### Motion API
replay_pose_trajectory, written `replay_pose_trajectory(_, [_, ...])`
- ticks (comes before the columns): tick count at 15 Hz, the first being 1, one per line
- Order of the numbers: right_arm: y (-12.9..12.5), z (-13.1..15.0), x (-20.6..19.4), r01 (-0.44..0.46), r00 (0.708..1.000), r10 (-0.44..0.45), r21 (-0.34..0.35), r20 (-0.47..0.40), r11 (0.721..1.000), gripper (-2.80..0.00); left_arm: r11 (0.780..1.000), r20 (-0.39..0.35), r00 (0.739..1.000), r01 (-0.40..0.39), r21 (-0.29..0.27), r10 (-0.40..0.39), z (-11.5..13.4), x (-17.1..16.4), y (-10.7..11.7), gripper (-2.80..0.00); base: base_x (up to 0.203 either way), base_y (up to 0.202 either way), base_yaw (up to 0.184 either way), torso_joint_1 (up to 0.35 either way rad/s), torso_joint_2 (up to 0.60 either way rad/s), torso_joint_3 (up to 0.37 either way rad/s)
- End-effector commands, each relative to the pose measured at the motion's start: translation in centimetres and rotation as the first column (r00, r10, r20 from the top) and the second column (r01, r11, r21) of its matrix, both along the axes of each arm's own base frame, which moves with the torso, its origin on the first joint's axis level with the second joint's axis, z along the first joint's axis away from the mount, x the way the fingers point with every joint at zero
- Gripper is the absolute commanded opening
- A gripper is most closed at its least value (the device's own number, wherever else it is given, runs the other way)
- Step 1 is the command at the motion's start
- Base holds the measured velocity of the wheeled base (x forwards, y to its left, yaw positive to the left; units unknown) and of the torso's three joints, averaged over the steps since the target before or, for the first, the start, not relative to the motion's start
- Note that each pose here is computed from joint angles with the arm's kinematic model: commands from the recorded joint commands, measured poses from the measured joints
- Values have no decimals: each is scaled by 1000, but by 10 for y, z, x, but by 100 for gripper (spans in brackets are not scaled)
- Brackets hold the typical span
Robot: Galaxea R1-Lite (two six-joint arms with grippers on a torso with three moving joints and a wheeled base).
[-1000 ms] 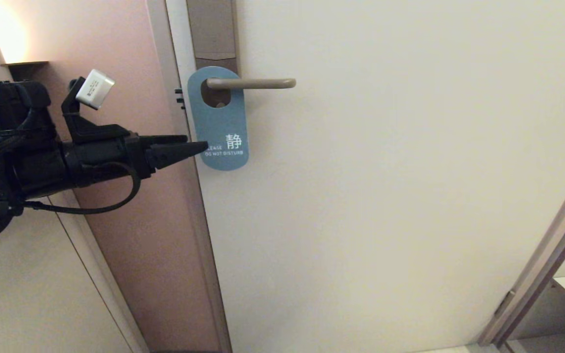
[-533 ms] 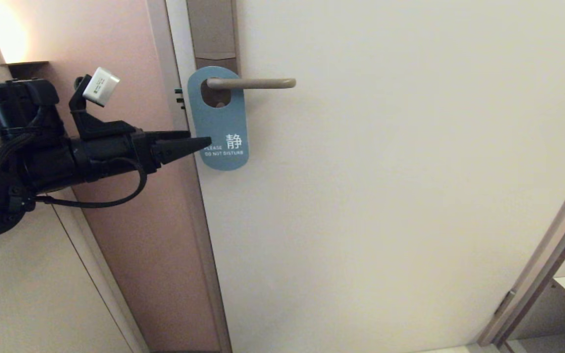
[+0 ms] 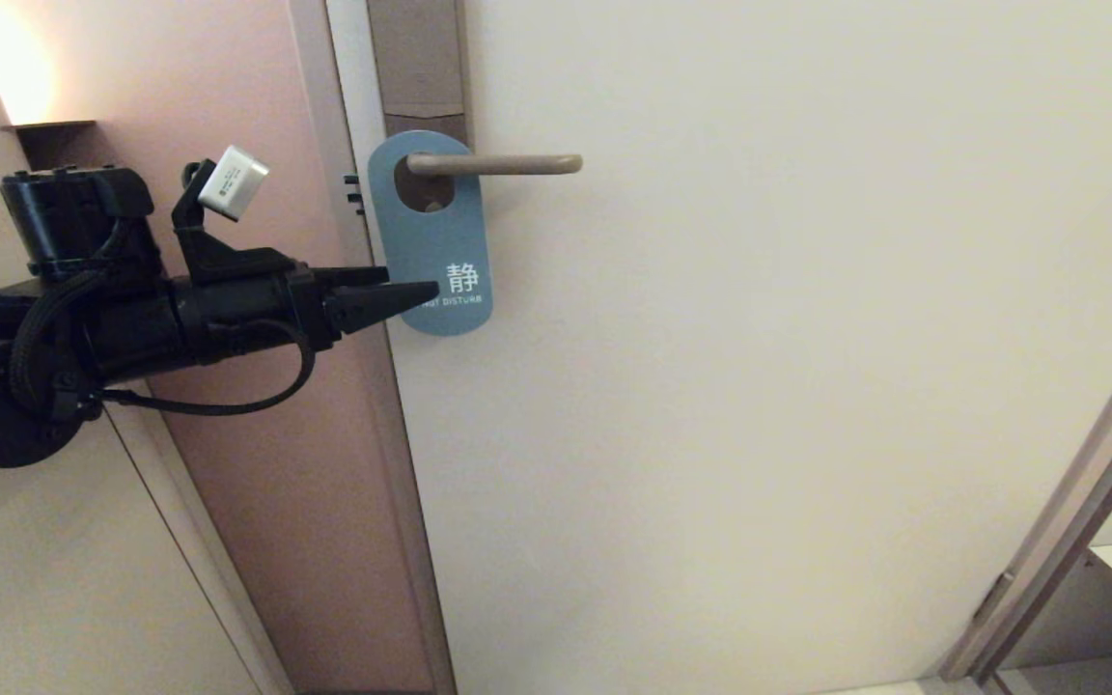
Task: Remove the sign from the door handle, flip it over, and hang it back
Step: Take down the sign
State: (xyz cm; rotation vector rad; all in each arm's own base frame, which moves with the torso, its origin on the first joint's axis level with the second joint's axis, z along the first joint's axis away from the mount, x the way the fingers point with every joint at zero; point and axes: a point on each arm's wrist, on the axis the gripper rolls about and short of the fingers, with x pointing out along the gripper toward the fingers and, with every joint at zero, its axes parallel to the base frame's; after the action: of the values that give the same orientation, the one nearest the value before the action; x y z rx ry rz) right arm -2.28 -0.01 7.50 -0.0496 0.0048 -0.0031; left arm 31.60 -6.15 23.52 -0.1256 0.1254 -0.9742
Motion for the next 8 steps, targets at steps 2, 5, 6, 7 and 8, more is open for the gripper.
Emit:
replay_pose_trajectory(2, [0, 0, 0, 0, 1000, 0, -1, 0, 1000, -280, 1000, -1, 1000, 11, -1, -11, -3, 2, -3, 0, 0, 0, 0, 0, 0, 0])
replay_pose_trajectory(5, [0, 0, 0, -2, 1000, 2, -1, 0, 1000, -280, 1000, 13, 1000, 29, -2, -29, 1, 2, -8, 0, 0, 0, 0, 0, 0, 0])
replay_pose_trajectory(6, [0, 0, 0, -1, 1000, 1, -1, 0, 1000, -280, 999, 20, 999, 38, -4, -38, 4, 1, -11, 0, 0, 0, 0, 0, 0, 0])
replay_pose_trajectory(7, [0, 0, 0, 0, 1000, 0, -1, 0, 1000, -280, 999, 31, 998, 46, -7, -46, 7, 2, -13, 0, 0, 0, 0, 0, 0, 0])
replay_pose_trajectory(8, [0, 0, 0, 0, 1000, 0, -1, 0, 1000, -280, 998, 47, 997, 60, -9, -60, 12, 2, -17, 0, 0, 0, 0, 0, 0, 0])
